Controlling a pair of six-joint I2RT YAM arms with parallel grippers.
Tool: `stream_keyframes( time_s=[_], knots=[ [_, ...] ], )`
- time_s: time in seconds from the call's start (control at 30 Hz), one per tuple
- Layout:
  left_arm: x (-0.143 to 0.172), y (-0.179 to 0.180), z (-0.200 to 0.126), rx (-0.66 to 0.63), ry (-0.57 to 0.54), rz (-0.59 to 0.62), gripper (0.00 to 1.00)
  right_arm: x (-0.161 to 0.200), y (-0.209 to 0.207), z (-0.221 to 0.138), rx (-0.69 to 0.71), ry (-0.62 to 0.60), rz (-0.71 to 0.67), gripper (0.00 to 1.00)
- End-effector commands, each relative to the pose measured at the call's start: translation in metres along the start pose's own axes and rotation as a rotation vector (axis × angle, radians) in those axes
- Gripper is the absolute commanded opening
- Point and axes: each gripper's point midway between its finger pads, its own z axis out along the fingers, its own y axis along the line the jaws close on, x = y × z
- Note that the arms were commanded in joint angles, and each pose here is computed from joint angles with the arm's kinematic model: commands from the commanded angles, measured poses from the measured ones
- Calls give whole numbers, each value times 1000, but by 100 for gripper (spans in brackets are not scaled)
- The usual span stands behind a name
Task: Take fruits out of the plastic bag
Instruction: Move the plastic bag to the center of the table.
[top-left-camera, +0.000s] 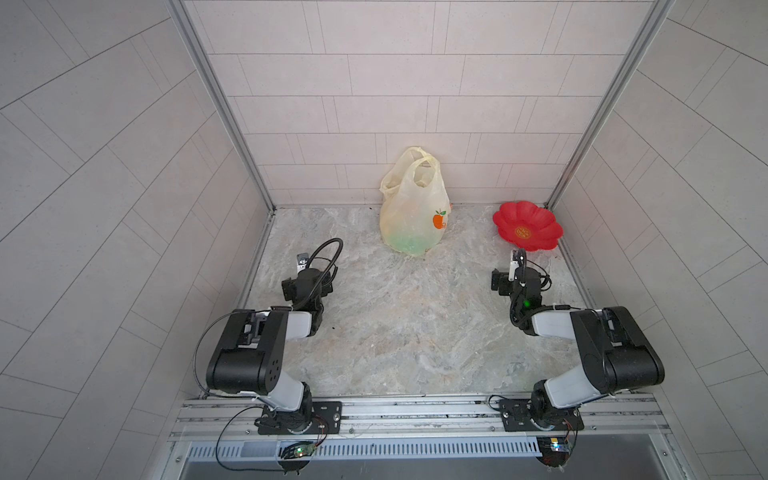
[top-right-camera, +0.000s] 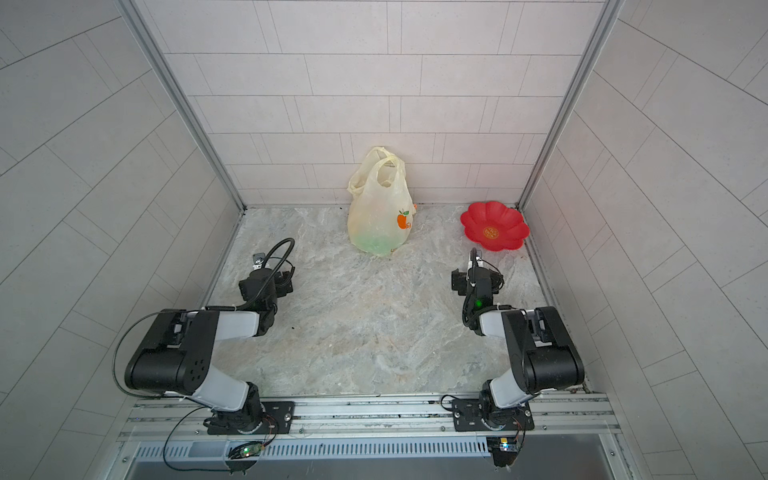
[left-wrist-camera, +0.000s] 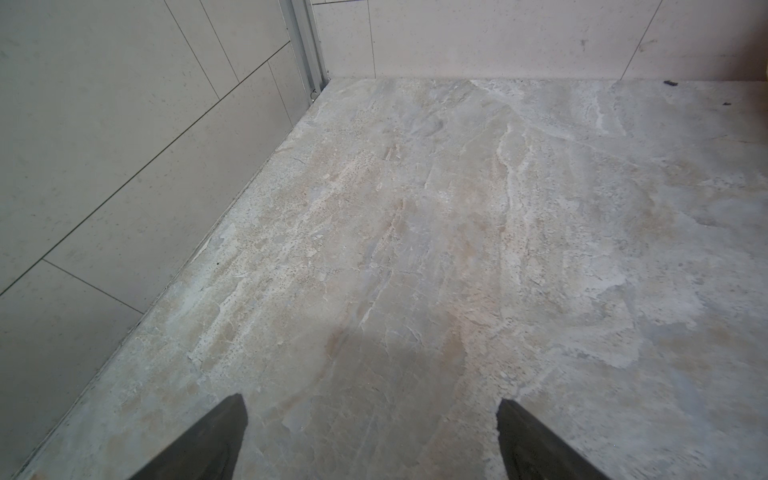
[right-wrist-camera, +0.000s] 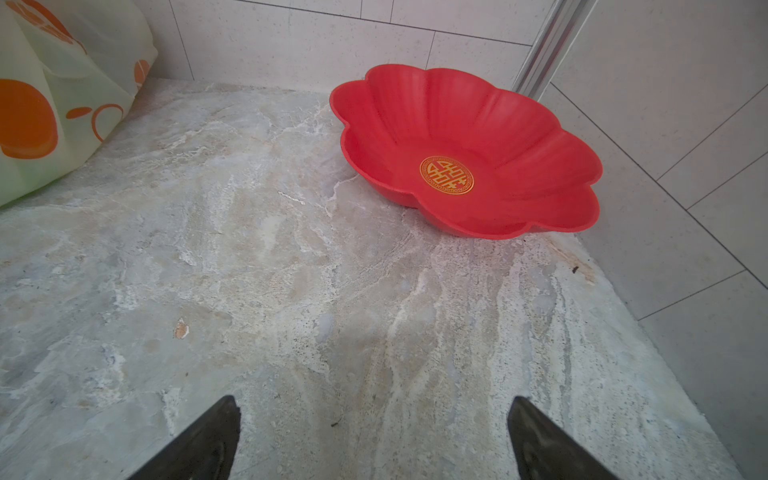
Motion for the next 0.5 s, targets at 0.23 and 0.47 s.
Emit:
stream_keyframes(
  time_s=[0.23,0.47],
  knots=[
    [-24,-4,-8,29,-43,-3,100,-4,2,-2,-9,-12,-21,99],
    [-47,16,-46,-63,-105,-47,100,-36,18,-35,-31,-56,-129,99]
  ],
)
